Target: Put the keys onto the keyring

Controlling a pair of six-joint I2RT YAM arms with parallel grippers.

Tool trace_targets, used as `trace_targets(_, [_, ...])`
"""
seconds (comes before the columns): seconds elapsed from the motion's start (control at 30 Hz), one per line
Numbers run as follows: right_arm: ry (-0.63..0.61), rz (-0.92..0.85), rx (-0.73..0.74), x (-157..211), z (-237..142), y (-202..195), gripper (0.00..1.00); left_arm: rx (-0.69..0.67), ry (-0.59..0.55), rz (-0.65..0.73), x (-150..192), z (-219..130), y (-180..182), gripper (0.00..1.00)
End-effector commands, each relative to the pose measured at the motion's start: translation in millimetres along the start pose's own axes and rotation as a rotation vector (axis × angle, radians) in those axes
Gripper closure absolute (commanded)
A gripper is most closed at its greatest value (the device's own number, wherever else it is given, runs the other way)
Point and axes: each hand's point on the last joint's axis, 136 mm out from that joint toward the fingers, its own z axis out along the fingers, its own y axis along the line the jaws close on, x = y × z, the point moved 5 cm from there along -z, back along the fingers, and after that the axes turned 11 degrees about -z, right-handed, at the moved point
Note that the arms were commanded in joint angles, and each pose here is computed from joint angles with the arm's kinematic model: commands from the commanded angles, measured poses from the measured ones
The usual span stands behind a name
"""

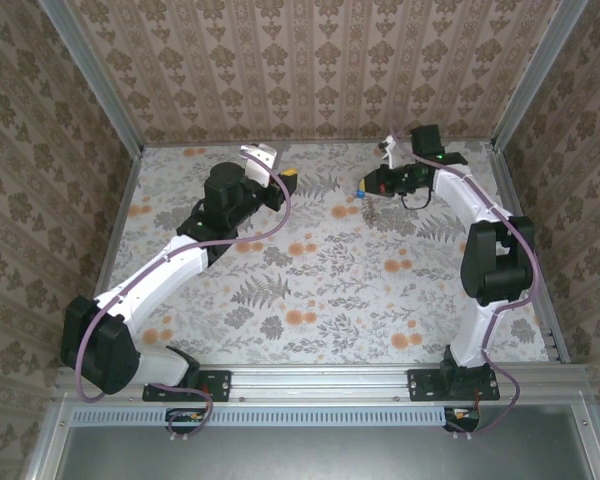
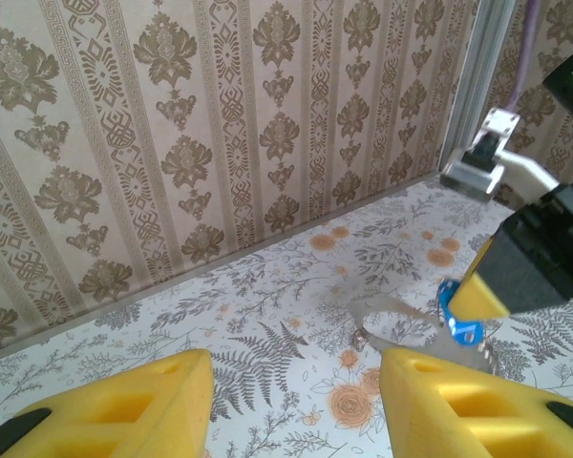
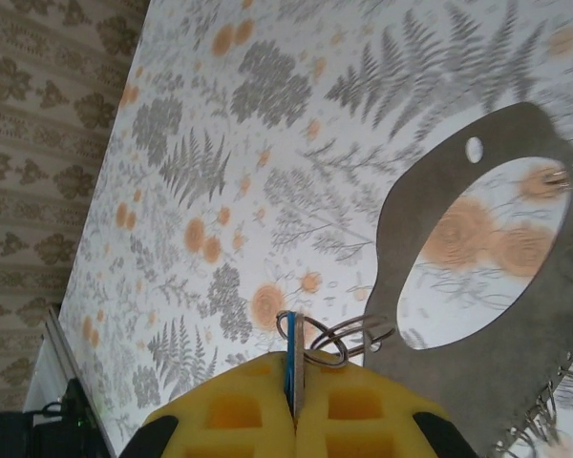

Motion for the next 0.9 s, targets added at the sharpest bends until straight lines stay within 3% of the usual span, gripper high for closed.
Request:
trace_targets(0.0, [0.037,0.037,-0.003,15,32,1,1.00,0.014,-0.010,-0.028,-1,-5,-1,0.50])
trace_targets(0.4, [0.162,0.161,-0.007,67,123,22,1.00,0.035,-0.007,-0.074,-1,-9,-6,0.50])
trace_targets(0.87, [0.197,0.276,-0.080,83,180,43,0.98,0.053,-0.002,-0.084,-1,-7,-16,0.50])
